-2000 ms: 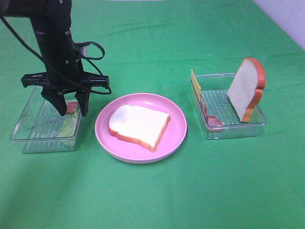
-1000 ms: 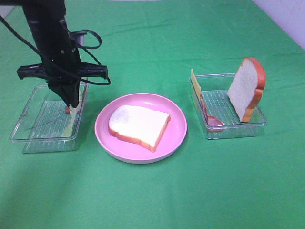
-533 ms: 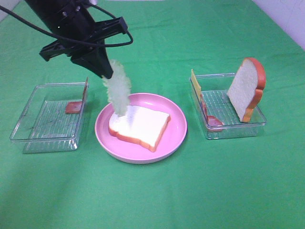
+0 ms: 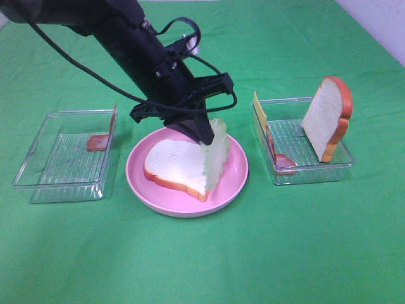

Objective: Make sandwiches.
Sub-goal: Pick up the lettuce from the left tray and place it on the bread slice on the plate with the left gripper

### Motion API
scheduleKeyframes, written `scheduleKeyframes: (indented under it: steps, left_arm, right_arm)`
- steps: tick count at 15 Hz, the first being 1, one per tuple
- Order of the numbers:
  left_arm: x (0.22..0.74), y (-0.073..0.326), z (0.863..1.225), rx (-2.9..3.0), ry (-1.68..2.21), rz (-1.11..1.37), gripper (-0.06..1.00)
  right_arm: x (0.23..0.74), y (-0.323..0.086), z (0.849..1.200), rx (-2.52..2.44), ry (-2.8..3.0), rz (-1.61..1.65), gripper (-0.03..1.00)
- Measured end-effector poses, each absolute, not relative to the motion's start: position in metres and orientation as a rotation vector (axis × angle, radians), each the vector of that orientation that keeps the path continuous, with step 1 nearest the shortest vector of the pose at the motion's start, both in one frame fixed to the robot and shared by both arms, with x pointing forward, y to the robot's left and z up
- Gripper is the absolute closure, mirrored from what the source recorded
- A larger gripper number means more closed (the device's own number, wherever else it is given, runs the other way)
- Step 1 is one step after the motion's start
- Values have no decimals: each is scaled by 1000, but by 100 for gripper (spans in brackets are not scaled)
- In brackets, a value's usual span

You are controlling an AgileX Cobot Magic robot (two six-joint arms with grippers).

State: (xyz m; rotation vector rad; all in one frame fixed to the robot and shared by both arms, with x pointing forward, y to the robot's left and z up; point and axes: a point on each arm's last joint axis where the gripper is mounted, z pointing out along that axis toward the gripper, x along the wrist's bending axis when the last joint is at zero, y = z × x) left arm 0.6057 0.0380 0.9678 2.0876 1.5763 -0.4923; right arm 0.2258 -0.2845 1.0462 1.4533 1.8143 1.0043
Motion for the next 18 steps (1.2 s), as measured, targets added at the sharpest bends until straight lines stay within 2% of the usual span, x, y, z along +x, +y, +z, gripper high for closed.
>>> scheduleKeyframes:
  steps: [3, 6, 14, 15, 17, 18]
  left_arm:
    - [613, 48, 942, 2192, 1668, -347, 93]
    - [618, 58, 938, 2227, 1754, -207, 93]
    - [624, 62, 938, 2178, 1808, -102, 90]
    - [624, 62, 938, 2178, 1808, -102, 85]
    - [624, 62, 938, 2177, 1809, -102, 66]
    - [624, 62, 938, 2178, 1809, -103, 49]
  right_arm:
    - [226, -285, 1046, 1453, 1814, 1004, 19]
    - [226, -285, 1046, 1453, 1814, 1004, 19]
    - [226, -285, 1046, 1453, 1814, 1004, 19]
    - [226, -285, 1046, 1453, 1814, 1004, 19]
    - [226, -285, 1046, 1453, 1814, 1004, 19]
    - [226, -285, 1046, 1453, 1814, 1004, 19]
